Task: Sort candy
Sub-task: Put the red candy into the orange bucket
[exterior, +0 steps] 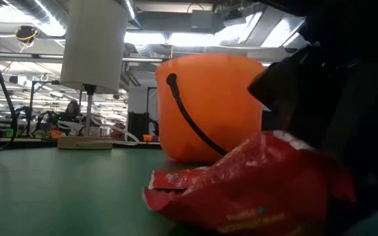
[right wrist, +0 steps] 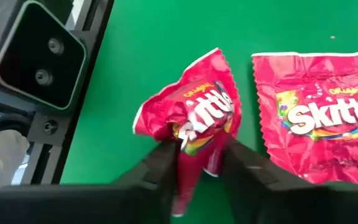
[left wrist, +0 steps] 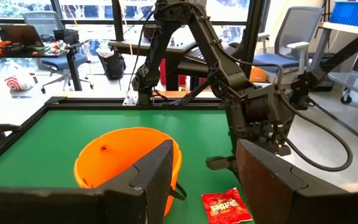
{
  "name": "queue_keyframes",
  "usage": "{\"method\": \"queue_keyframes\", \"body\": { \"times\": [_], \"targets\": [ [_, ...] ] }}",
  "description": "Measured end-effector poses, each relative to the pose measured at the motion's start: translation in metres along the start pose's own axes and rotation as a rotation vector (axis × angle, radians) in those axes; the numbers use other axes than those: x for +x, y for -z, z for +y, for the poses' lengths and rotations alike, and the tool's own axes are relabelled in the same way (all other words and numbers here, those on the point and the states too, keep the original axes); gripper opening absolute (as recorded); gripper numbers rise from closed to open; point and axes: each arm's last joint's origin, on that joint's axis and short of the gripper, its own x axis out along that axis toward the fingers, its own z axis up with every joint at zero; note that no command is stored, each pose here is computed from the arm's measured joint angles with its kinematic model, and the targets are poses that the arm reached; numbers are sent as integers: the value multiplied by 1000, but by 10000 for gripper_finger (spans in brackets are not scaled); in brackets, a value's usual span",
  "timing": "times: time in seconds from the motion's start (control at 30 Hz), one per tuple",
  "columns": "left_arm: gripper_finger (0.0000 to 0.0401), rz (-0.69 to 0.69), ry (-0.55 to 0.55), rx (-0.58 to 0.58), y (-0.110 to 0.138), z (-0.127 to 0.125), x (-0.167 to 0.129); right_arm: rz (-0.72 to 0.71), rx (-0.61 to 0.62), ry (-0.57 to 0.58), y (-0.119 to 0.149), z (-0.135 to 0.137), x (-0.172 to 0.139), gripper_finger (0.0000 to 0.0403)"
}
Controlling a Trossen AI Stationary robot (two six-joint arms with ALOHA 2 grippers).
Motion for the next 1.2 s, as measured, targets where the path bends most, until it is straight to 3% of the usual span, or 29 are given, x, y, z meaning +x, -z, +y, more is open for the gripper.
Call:
{"method": "queue_keyframes", "body": {
  "times": [0.13, 0.23, 0.37, 0.57, 0.73, 0.87, 1.0, 1.2],
  "targets": [
    [167, 0, 0, -4, 0, 0, 0, -6, -19, 3, -3, -1, -5, 43],
    [167, 1, 2, -7, 0, 0, 0, -13, -16, 12, -8, -4, -13, 12],
    [167, 1, 3, -21, 0, 0, 0, -64, -2, 44, -25, -11, -39, 29],
    [167, 2, 4, -26, 0, 0, 0, -218, -96, 167, -52, -19, -93, 42],
    [167, 4, 4, -24, 0, 0, 0, -382, -129, 425, -75, -39, -146, 27],
    [167, 4, 4, -24, 0, 0, 0, -377, -99, 614, -83, -72, -162, 28],
    [167, 16, 1, -19, 2, 0, 0, -256, -41, 635, -85, -114, -158, 38],
    [167, 50, -6, -20, 6, 1, 0, -153, 113, 515, -85, -162, -157, 67]
  ]
}}
